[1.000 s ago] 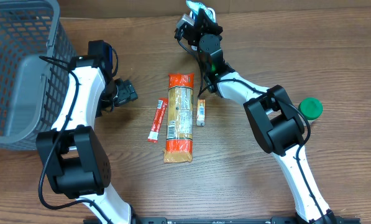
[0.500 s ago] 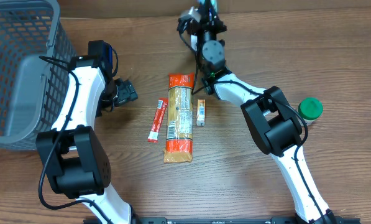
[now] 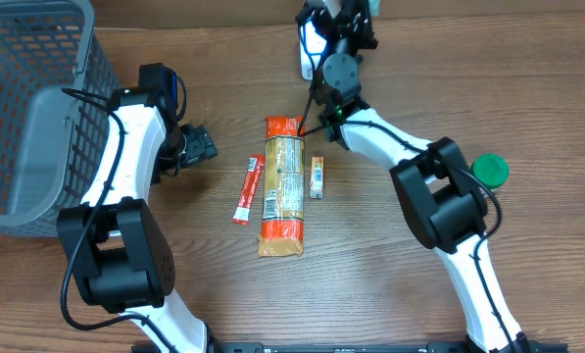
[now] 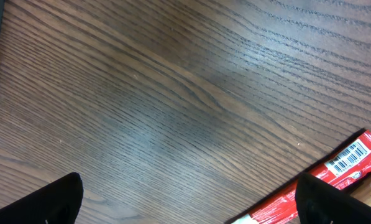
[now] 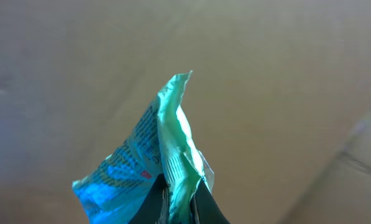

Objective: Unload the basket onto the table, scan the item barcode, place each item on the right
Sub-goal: 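Carry the wipes packet right and lower it onto the table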

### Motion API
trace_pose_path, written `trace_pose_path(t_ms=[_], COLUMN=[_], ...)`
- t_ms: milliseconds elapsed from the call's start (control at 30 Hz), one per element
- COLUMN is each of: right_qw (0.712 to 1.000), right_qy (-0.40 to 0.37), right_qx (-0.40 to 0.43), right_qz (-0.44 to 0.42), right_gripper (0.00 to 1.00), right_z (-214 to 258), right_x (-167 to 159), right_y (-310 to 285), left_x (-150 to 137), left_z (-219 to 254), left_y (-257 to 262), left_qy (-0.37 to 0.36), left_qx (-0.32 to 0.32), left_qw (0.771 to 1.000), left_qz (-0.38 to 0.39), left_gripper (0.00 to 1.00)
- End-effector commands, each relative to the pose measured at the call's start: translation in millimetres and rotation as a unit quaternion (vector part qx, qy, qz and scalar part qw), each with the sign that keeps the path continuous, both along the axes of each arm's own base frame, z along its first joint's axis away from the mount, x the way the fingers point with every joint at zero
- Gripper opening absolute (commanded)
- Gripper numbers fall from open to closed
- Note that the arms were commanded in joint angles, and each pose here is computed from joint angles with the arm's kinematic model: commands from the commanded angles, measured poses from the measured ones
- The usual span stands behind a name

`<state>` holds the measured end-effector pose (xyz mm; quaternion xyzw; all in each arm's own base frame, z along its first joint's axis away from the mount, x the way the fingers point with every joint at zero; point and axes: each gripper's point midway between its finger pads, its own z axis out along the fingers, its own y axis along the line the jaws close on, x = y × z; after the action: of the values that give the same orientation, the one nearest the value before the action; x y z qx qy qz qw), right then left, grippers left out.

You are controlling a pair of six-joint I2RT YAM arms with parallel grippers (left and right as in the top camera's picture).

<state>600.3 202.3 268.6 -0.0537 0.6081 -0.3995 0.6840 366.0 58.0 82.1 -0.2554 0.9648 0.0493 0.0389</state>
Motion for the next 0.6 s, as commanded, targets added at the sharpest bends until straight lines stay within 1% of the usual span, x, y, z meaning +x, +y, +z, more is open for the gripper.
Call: trace_pose_path(t_ms=[0, 100, 167, 267, 433, 567], right_qw=[0.998, 0.996, 0.993, 0.987, 0.966, 0.932], right_qy=[0.006, 0.062, 0.108, 0.157, 0.221, 0.308], right_qx=[0.018, 0.015, 0.015, 0.045, 0.131, 0.187], right_qz=[-0.067, -0.063, -0.043, -0.008, 0.018, 0.029], right_gripper=[0.03, 0.03, 0.04, 0.03, 0.03, 0.03], right_z=[61, 61, 60, 62, 65, 45], right_x=[-26, -26, -30, -43, -84, -121], right_y=[-26, -28, -25, -27, -46, -66], left_x=[1, 1, 1, 1, 1, 1], left_z=[6, 6, 6, 6, 6, 6], left_y=[1, 1, 1, 1, 1, 1], left_qy=[-0.007, -0.007, -0.007, -0.007, -0.007, -0.007], left_qx=[0.004, 0.004, 0.004, 0.004, 0.004, 0.004], left_qw=[1.0, 1.0, 1.0, 1.0, 1.0, 1.0], left_qz=[-0.013, -0.013, -0.013, -0.013, -0.013, -0.013], left_gripper=[1.0, 1.0, 1.0, 1.0, 1.0, 1.0])
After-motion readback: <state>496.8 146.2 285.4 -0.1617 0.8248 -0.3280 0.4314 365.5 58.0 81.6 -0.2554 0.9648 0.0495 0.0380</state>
